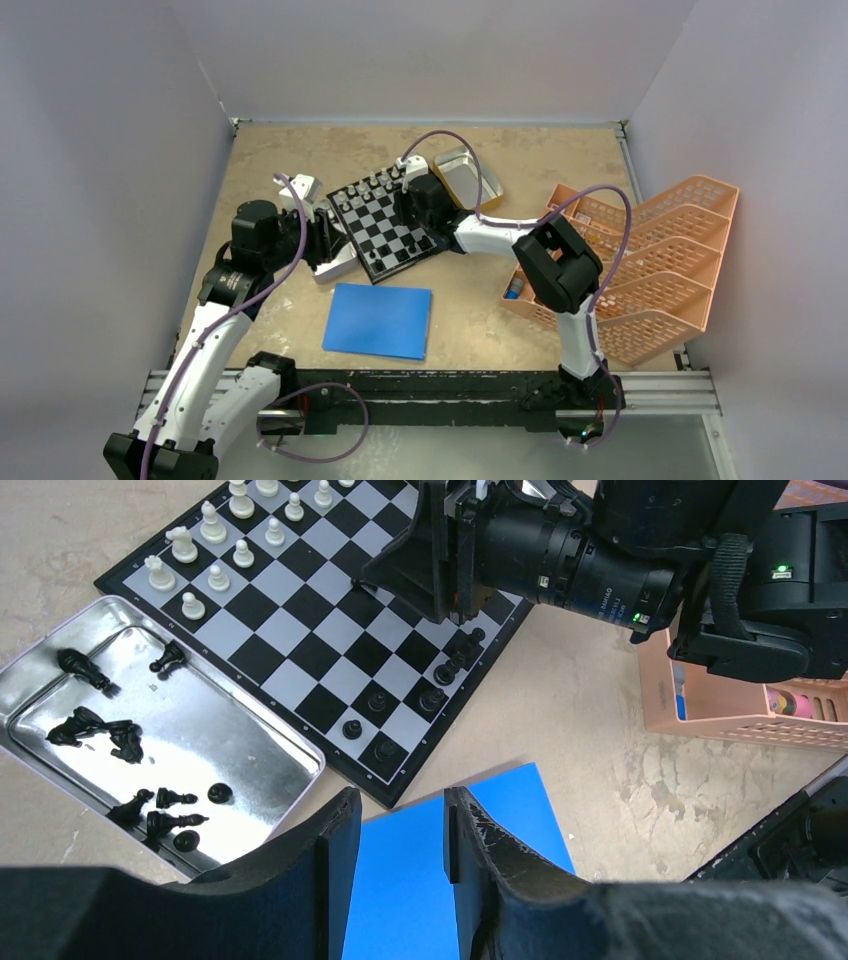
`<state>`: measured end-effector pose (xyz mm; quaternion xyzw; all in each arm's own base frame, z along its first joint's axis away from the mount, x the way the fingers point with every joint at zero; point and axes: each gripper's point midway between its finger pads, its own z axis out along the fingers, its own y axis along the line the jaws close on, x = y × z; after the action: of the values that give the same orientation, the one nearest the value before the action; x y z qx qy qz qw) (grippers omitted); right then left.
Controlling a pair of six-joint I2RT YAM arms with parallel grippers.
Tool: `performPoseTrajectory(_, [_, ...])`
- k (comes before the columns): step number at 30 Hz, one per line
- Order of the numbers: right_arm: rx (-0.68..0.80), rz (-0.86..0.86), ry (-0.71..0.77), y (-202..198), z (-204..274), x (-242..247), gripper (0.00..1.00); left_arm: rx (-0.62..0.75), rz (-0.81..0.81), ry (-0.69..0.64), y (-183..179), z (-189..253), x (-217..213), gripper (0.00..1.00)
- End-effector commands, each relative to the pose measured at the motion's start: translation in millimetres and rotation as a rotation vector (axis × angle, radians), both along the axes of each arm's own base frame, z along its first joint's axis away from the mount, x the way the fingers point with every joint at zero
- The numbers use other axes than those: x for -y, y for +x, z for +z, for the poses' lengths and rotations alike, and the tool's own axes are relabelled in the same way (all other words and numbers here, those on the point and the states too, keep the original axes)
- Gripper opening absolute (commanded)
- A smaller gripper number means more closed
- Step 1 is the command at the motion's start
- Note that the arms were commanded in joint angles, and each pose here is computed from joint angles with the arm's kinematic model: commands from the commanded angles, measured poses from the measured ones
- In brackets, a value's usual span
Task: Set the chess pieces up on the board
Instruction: Pick up the chess piece from the chessboard.
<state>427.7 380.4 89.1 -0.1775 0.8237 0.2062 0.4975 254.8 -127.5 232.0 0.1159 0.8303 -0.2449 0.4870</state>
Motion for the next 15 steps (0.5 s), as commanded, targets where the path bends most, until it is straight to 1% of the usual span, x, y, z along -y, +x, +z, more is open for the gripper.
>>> performPoseTrajectory(1, [0.026, 0.001, -0.015, 9.4, 12.6, -0.6, 0.32, 0.049, -0.007, 0.003, 4.7, 7.6, 0.7, 0.36])
performPoseTrajectory(6, [0.035, -0.025, -0.038, 14.3, 3.2, 9.1, 0.32, 0.043, -0.007, 0.005, 4.5, 5.6, 0.7, 0.36])
performPoseTrajectory(15, [0.031, 0.018, -0.022, 16.0, 3.2, 2.0, 0.35, 0.037, -0.008, 0.005, 5.2, 5.0, 1.0, 0.36])
